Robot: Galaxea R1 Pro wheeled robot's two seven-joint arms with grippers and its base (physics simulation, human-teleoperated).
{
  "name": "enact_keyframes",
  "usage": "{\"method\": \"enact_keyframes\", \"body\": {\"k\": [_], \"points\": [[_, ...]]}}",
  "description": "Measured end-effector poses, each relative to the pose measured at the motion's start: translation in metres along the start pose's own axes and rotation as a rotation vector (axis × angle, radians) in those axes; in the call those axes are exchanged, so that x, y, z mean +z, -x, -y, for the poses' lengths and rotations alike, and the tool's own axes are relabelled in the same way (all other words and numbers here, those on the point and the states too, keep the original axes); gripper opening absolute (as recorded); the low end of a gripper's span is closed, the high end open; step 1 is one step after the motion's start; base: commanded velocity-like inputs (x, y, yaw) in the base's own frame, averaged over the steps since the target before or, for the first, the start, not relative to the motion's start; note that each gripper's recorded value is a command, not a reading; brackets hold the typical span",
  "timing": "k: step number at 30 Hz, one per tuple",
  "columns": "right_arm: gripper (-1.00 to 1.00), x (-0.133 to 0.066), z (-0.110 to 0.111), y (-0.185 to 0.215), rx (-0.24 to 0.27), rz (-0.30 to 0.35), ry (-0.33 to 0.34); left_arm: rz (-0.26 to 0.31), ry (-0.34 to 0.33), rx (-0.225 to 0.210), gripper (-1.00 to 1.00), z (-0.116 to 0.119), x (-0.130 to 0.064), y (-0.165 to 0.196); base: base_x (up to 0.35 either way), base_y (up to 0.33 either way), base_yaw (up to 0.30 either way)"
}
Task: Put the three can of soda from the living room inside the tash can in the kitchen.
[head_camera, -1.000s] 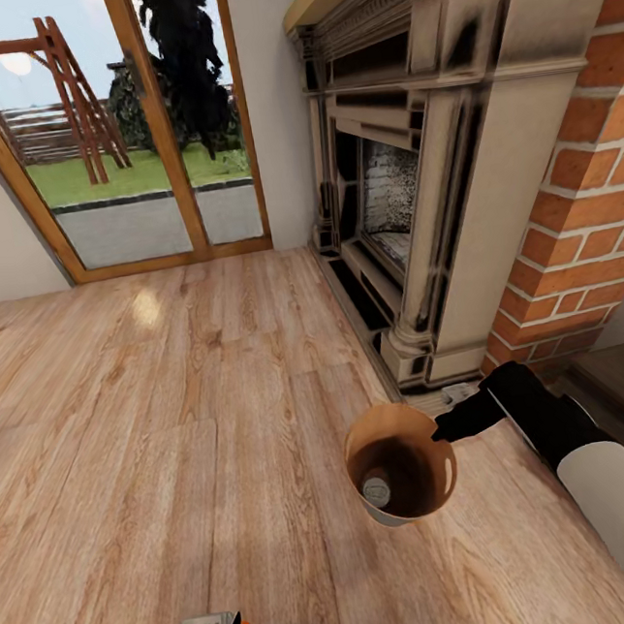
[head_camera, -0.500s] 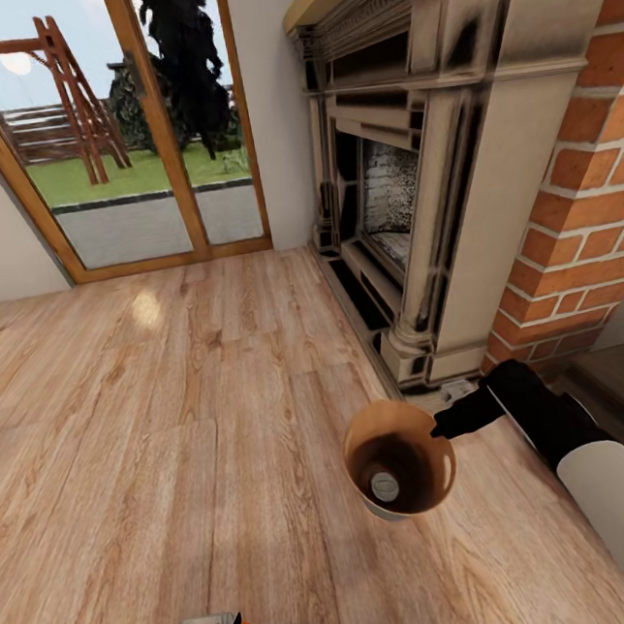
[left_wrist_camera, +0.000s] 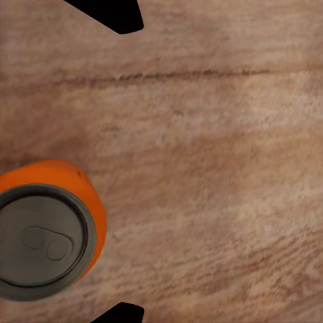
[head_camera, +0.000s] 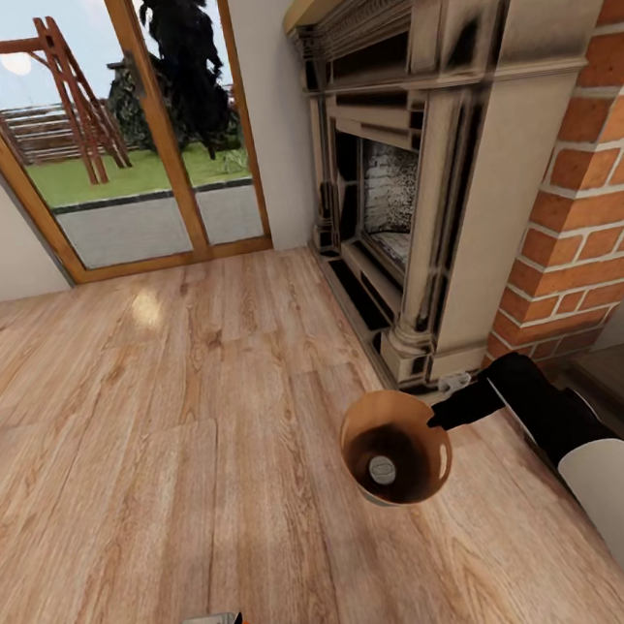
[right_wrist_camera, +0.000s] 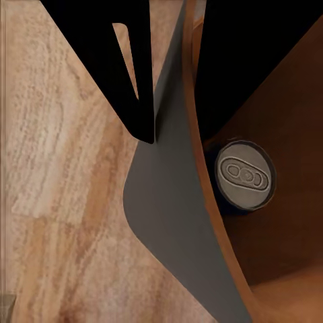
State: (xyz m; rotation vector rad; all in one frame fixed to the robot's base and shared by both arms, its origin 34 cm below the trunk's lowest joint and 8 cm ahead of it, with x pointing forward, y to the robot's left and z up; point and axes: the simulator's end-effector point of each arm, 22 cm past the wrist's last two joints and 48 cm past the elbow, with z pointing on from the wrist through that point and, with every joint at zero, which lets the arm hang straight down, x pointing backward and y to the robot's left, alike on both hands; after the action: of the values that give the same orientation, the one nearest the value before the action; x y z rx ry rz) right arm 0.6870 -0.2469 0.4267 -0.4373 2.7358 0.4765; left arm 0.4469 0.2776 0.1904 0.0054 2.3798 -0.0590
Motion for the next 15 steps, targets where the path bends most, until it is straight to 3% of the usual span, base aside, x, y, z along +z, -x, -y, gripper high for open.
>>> {"method": "enact_keyframes", "body": {"k": [7, 12, 15], "points": [[-1.00, -0.003, 0.000, 0.002, 0.001, 0.009, 0.010, 0.001, -0.004, 0.003, 1.00, 0.001, 0.000, 0.001, 0.000, 0.000, 0.000], [-1.00, -0.004, -0.014, 0.004, -0.001, 0.018, 0.075, 0.001, -0.007, 0.004, 1.00, 0.002, 0.000, 0.001, 0.000, 0.000, 0.000], [-1.00, -0.005, -0.013, 0.004, -0.009, 0.020, 0.077, 0.001, -0.006, 0.004, 1.00, 0.002, 0.000, 0.001, 0.000, 0.000, 0.000]]}}
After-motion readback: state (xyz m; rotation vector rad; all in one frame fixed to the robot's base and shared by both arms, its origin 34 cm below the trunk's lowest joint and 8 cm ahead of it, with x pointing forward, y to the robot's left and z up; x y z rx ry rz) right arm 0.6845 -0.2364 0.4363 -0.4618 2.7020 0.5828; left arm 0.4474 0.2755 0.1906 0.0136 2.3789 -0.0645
